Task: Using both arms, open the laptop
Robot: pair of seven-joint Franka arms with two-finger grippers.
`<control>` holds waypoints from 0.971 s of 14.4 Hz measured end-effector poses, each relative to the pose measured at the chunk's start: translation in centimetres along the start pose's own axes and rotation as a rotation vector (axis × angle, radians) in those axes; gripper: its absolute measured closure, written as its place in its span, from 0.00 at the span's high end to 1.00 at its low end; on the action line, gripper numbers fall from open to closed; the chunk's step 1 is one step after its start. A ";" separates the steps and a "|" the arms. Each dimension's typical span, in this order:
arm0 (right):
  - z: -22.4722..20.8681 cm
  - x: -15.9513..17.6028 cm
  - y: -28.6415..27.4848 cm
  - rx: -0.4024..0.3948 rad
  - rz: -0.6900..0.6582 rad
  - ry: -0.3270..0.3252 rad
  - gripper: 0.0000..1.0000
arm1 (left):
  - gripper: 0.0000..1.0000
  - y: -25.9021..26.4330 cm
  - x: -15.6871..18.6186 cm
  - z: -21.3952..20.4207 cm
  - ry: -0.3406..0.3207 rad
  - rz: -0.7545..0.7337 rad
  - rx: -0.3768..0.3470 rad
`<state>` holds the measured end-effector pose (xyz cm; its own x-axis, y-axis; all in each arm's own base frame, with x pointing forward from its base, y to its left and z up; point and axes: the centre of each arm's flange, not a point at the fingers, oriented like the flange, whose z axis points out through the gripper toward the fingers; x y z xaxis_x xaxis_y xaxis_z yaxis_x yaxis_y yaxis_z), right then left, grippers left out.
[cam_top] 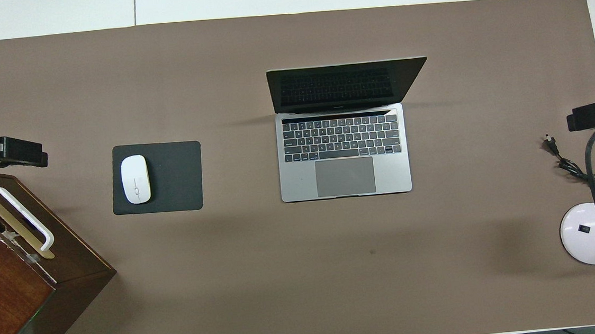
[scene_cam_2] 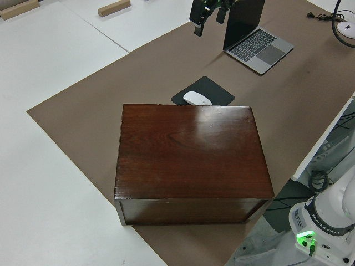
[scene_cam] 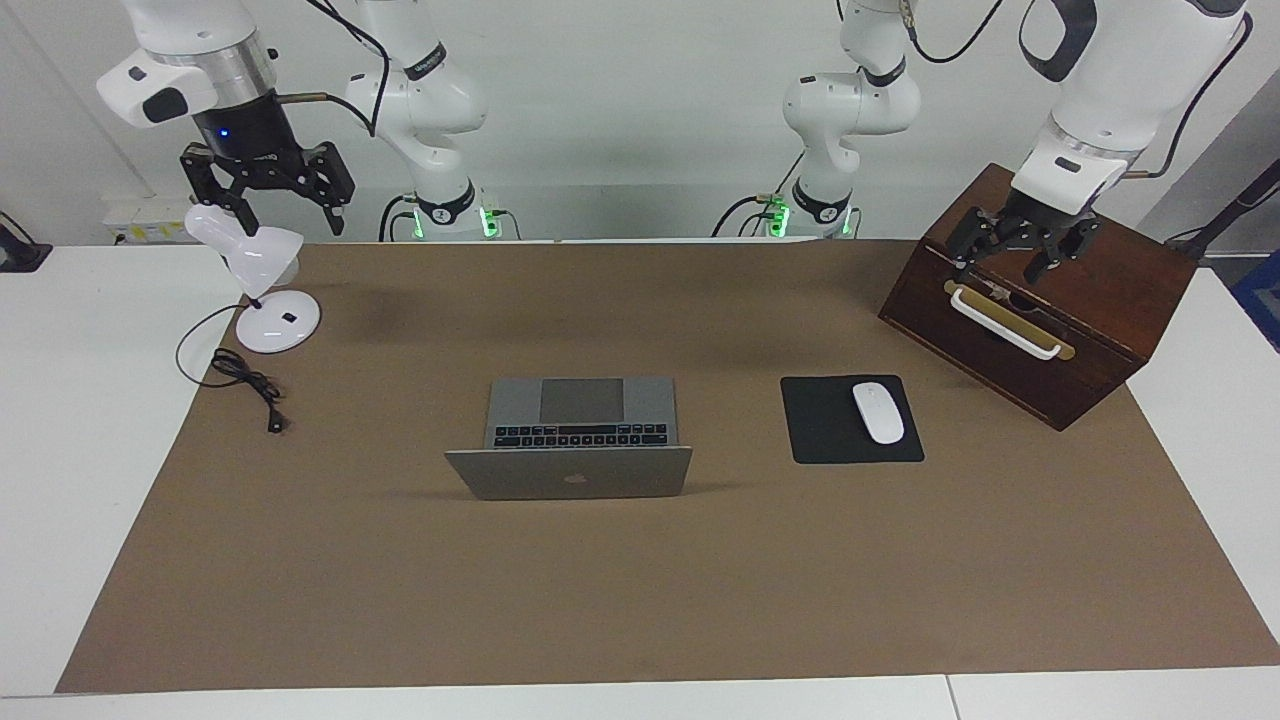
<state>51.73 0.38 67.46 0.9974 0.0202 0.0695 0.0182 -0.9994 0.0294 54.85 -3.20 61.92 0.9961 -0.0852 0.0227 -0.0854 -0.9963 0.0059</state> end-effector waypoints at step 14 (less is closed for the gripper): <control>0.2 0.0 -0.1 0.004 -0.002 -0.004 1.00 | 1.00 0.0 0.0 0.0 0.001 0.000 0.000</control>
